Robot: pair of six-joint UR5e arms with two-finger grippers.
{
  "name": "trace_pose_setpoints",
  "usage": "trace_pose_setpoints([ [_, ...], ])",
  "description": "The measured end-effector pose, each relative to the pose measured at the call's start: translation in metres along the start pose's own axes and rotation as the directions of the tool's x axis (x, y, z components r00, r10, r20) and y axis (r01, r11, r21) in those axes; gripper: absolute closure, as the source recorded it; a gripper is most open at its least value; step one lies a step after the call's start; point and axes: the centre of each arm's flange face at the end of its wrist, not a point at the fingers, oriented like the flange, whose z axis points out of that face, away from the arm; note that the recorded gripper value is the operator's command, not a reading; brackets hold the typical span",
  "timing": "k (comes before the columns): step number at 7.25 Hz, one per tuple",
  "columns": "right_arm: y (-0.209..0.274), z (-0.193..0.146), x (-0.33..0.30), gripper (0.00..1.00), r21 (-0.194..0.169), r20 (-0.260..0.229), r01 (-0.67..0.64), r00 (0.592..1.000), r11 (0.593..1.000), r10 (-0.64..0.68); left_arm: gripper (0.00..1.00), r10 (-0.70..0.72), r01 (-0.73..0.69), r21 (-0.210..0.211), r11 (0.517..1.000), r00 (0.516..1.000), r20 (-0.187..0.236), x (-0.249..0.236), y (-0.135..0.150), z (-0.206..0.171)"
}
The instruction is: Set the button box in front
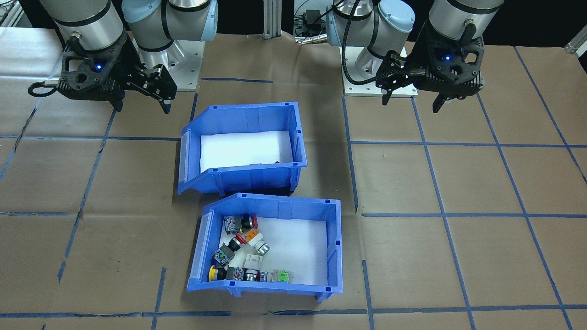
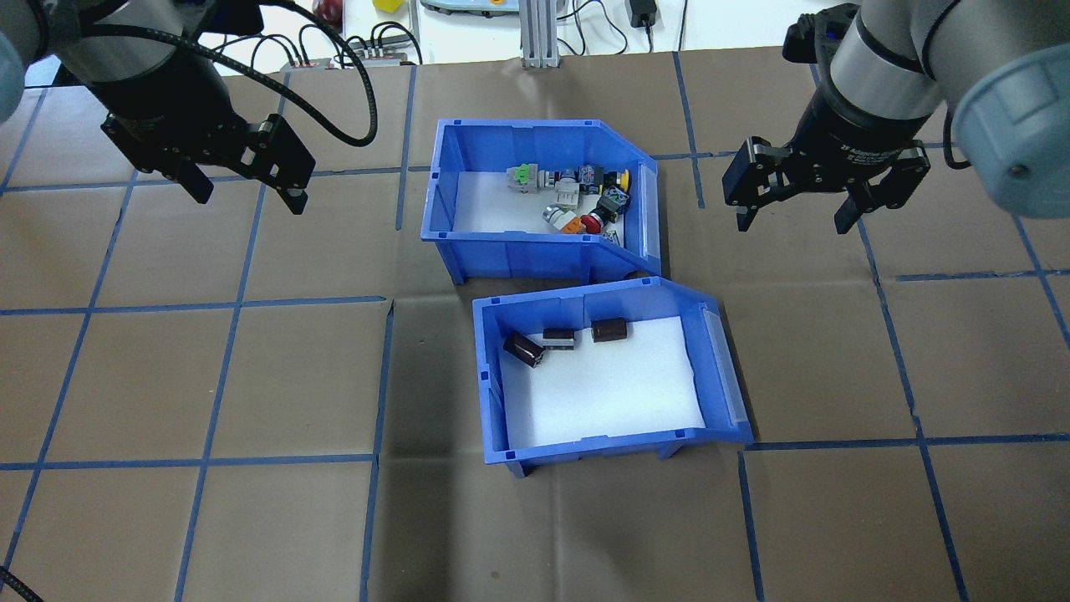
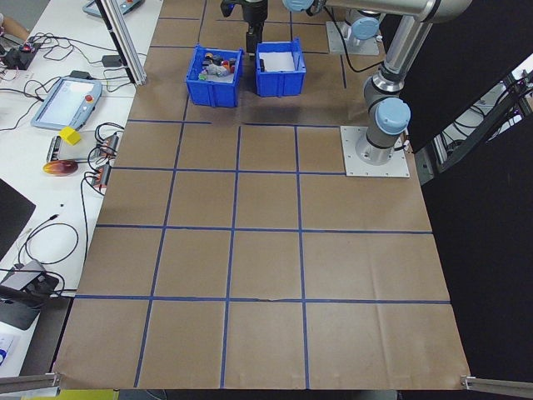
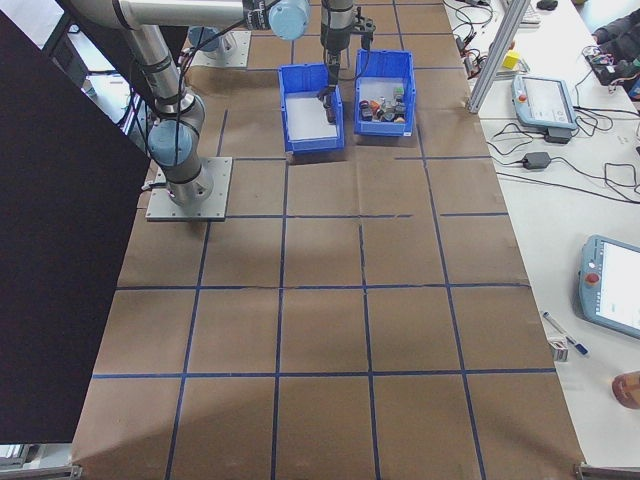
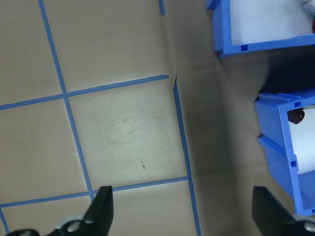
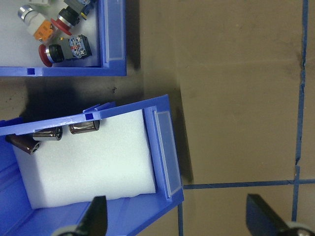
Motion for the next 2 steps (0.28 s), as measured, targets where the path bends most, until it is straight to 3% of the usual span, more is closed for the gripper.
trace_pose_setpoints([
  [2,-0.0002,0.0014,0.0003,0.0,0.001,-0.003,-0.001,1.0,1.0,0.001,0.01,0.005,-0.005,-0.003,1.0,1.0,0.0,0.0006,0.001,0.0001],
])
